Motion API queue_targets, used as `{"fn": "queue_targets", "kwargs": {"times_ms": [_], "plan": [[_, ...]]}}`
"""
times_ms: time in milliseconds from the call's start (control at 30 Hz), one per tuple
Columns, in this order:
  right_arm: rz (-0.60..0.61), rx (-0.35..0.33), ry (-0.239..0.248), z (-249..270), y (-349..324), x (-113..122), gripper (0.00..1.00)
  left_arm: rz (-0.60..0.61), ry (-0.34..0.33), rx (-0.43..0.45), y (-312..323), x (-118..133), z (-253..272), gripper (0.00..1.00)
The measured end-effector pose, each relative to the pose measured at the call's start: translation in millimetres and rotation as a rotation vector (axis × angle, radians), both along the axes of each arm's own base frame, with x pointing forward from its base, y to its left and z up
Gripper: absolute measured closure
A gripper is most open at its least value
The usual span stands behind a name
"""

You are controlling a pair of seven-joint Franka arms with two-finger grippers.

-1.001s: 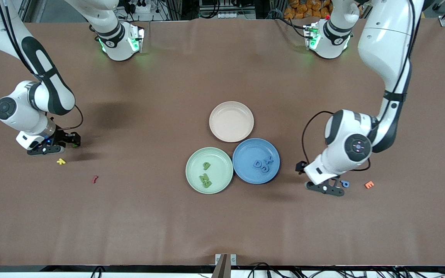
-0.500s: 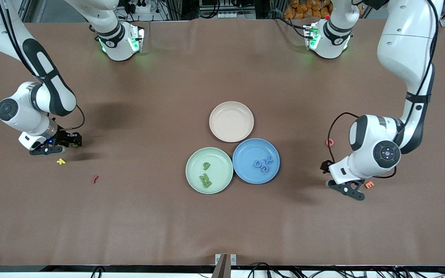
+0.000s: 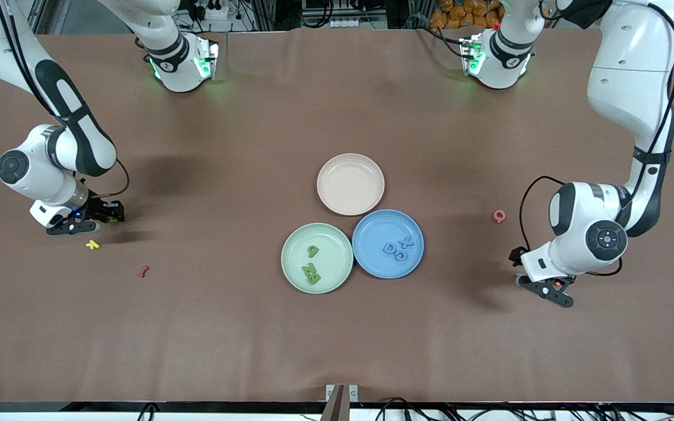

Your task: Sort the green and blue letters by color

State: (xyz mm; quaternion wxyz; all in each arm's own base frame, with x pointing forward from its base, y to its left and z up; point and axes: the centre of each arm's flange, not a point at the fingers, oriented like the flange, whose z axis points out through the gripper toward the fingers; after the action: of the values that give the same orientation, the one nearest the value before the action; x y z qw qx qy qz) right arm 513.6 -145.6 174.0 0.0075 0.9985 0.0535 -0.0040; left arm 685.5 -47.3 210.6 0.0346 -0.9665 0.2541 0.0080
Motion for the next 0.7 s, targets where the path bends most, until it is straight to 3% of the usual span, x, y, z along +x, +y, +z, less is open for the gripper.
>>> {"fn": "queue_targets", "kwargs": {"times_ms": [133, 267, 701], "plan": [[0.0, 0.001, 0.002, -1, 0, 0, 0.5, -0.003, -0.005, -0.004, -2, 0, -6, 0.05], [0.001, 0.0, -0.003, 0, 0, 1, 0.74, -0.005, -0.006, -0.006, -3, 0, -9, 0.05], [0.0, 0.008, -0.023, 10, 7, 16, 0.74, -0.008, -0.025, -0.013, -4, 1, -21, 0.05]]}}
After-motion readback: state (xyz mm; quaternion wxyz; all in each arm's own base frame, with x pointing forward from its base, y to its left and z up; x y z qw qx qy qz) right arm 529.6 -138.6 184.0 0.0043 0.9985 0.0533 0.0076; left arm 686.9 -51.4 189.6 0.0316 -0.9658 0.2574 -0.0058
